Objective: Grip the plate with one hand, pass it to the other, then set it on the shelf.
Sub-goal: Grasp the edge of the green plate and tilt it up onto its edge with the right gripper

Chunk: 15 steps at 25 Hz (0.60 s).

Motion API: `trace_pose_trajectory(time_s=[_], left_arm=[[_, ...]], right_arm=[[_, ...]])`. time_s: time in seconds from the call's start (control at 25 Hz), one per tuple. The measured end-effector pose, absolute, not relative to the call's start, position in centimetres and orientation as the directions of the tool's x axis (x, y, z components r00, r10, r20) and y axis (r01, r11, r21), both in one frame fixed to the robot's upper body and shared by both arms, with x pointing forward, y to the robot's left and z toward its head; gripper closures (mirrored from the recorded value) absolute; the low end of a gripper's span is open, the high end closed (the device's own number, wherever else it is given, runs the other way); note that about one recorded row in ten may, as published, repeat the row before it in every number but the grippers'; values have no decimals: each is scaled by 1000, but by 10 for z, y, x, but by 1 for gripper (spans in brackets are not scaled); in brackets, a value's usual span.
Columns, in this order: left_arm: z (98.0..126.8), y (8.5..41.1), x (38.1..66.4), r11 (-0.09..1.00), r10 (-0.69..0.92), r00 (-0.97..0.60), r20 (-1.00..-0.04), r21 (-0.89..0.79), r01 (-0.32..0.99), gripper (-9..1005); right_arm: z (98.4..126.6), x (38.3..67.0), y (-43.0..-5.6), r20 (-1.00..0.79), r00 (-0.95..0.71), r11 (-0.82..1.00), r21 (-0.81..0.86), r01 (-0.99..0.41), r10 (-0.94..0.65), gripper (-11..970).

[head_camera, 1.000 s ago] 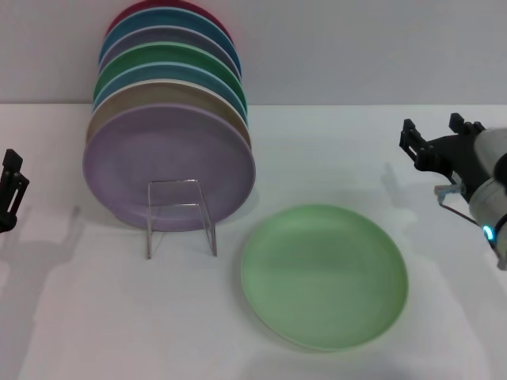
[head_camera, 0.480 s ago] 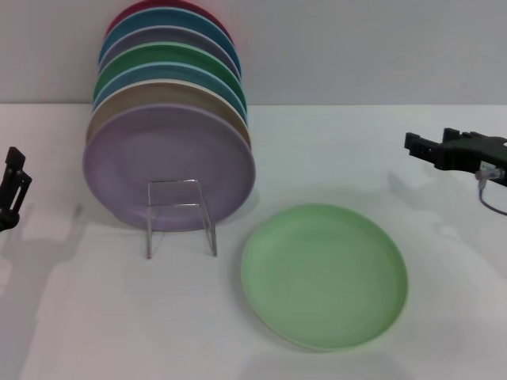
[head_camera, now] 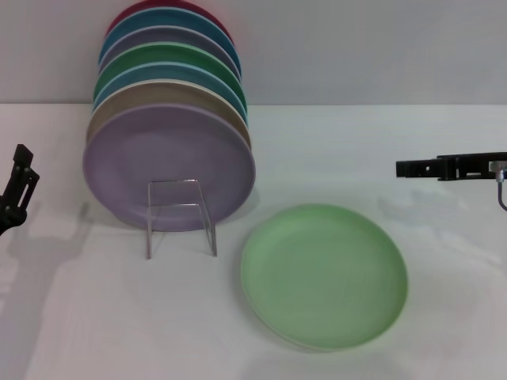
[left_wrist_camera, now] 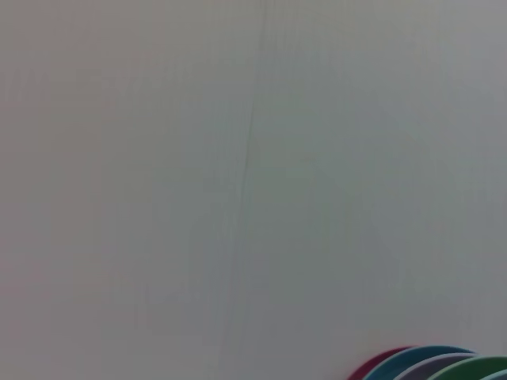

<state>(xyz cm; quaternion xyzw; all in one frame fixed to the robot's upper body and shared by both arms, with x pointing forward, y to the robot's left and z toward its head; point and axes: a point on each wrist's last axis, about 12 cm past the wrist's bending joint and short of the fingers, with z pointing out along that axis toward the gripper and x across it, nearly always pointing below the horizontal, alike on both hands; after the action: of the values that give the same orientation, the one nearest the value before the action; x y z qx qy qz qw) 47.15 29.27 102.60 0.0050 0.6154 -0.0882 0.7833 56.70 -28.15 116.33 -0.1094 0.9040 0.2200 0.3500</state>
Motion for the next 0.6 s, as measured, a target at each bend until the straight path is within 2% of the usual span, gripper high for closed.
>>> trace_pose_trajectory(time_s=[0.32, 0.6], left_arm=[[1026, 290, 472, 982, -143, 227, -963, -110, 152, 212], [1026, 291, 471, 982, -147, 223, -964, -116, 150, 212]], right_arm=[[1166, 564, -279, -543, -835, 880, 352, -320, -87, 276], [1155, 568, -277, -456, -884, 891, 354, -286, -103, 277]])
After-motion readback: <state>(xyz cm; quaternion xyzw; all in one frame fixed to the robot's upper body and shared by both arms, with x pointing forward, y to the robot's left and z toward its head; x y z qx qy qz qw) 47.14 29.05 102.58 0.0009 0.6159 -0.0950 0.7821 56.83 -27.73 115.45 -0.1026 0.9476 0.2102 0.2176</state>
